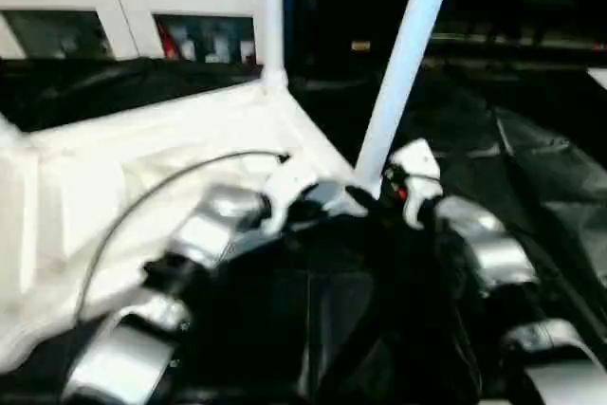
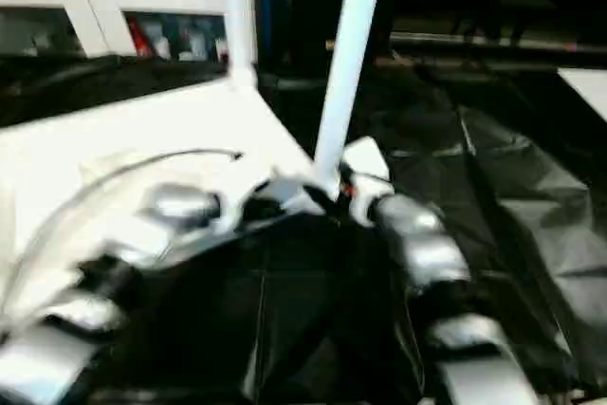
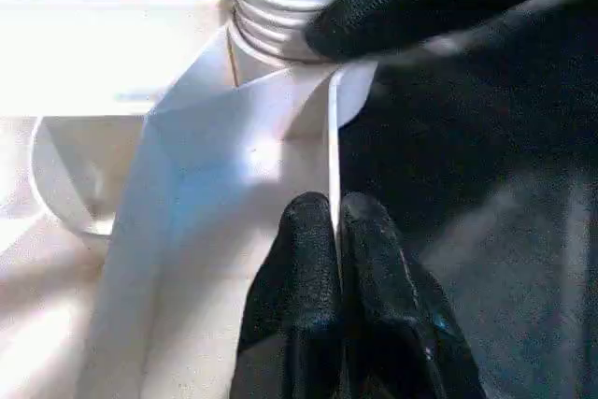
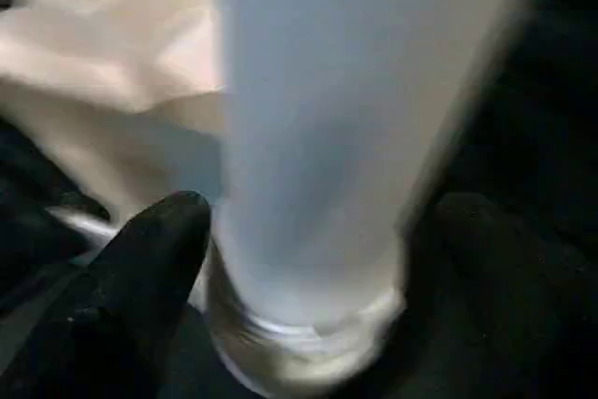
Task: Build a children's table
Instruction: Rotate leg to tighten
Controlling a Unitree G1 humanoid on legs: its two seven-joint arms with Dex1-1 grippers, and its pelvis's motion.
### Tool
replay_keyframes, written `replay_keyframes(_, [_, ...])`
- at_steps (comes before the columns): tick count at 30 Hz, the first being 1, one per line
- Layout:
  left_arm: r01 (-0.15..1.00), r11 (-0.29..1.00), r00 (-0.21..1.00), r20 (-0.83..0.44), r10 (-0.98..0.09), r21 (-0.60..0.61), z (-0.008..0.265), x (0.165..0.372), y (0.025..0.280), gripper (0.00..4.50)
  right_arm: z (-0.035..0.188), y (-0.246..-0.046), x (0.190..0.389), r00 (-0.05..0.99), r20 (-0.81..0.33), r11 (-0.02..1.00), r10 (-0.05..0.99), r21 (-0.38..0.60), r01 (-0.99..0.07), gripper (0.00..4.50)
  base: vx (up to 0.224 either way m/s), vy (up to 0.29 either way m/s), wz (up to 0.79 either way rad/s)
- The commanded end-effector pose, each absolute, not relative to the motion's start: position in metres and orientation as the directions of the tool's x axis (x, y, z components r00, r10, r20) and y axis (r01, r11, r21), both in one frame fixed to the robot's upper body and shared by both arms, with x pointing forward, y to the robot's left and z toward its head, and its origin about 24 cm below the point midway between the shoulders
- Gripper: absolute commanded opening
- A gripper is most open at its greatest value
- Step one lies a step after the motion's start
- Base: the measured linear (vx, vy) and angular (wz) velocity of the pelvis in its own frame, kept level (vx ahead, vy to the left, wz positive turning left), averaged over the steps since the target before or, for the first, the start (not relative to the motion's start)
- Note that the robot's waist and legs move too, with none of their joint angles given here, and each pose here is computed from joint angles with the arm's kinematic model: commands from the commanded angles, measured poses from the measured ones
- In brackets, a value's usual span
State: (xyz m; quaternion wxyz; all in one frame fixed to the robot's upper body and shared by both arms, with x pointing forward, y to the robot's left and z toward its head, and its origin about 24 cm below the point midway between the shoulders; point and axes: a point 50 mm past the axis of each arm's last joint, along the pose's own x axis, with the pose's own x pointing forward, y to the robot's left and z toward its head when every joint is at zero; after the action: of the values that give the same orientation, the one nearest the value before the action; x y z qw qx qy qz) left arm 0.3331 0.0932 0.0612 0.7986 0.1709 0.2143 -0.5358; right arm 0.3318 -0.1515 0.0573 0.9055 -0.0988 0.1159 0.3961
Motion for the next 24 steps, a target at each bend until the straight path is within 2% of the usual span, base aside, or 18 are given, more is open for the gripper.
replay_keyframes(1, [0.969,0.246,0.213,-0.555,-0.804,0.015,0.060,0.325,0.095,0.00,0.061,-0.156,0.324,0.569,-0.330,0.561,0.753,-0.132,-0.818,4.23,0.000,0.000,0.00])
replay_keyframes(2, [0.969,0.246,0.213,-0.555,-0.804,0.015,0.060,0.325,0.095,0.00,0.061,-0.156,0.324,0.569,-0.330,0.561,0.753,-0.132,-0.818,4.23,0.000,0.000,0.00])
replay_keyframes(5, [0.991,0.125,0.079,-0.567,-0.820,-0.043,0.064,0.314,0.102,0.00,0.060,-0.158,0.314,0.467,-0.361,0.463,0.807,-0.103,-0.880,4.23,0.000,0.000,0.00])
replay_keyframes(10, [0.992,0.126,0.089,-0.564,-0.821,-0.026,0.067,0.315,0.105,0.00,0.059,-0.155,0.306,0.385,-0.379,0.393,0.842,-0.059,-0.918,4.23,0.000,0.000,0.00])
replay_keyframes(11, [0.991,0.132,0.096,-0.563,-0.821,-0.023,0.067,0.316,0.106,0.00,0.059,-0.154,0.306,0.382,-0.381,0.392,0.842,-0.055,-0.919,3.98,0.000,0.000,0.00])
replay_keyframes(15, [0.991,0.131,0.094,-0.556,-0.826,-0.027,0.068,0.316,0.107,0.00,0.059,-0.153,0.307,0.375,-0.368,0.390,0.851,-0.036,-0.920,3.85,0.000,0.000,0.00])
replay_keyframes(16, [0.991,0.128,0.089,-0.555,-0.827,-0.033,0.068,0.315,0.107,0.00,0.059,-0.152,0.307,0.370,-0.368,0.386,0.853,-0.033,-0.922,3.56,0.000,0.000,0.00])
replay_keyframes(21, [0.991,0.127,0.084,-0.556,-0.827,-0.039,0.067,0.314,0.108,0.00,0.058,-0.152,0.306,0.362,-0.373,0.382,0.854,-0.022,-0.924,3.30,0.000,0.000,0.00])
replay_keyframes(22, [0.991,0.127,0.084,-0.557,-0.827,-0.040,0.067,0.314,0.108,0.00,0.058,-0.152,0.306,0.360,-0.374,0.381,0.855,-0.020,-0.924,3.03,0.000,0.000,0.00])
replay_keyframes(24, [0.991,0.132,0.088,-0.557,-0.826,-0.039,0.067,0.314,0.109,0.00,0.058,-0.152,0.306,0.362,-0.373,0.383,0.854,-0.018,-0.924,2.98,0.000,0.000,0.00])
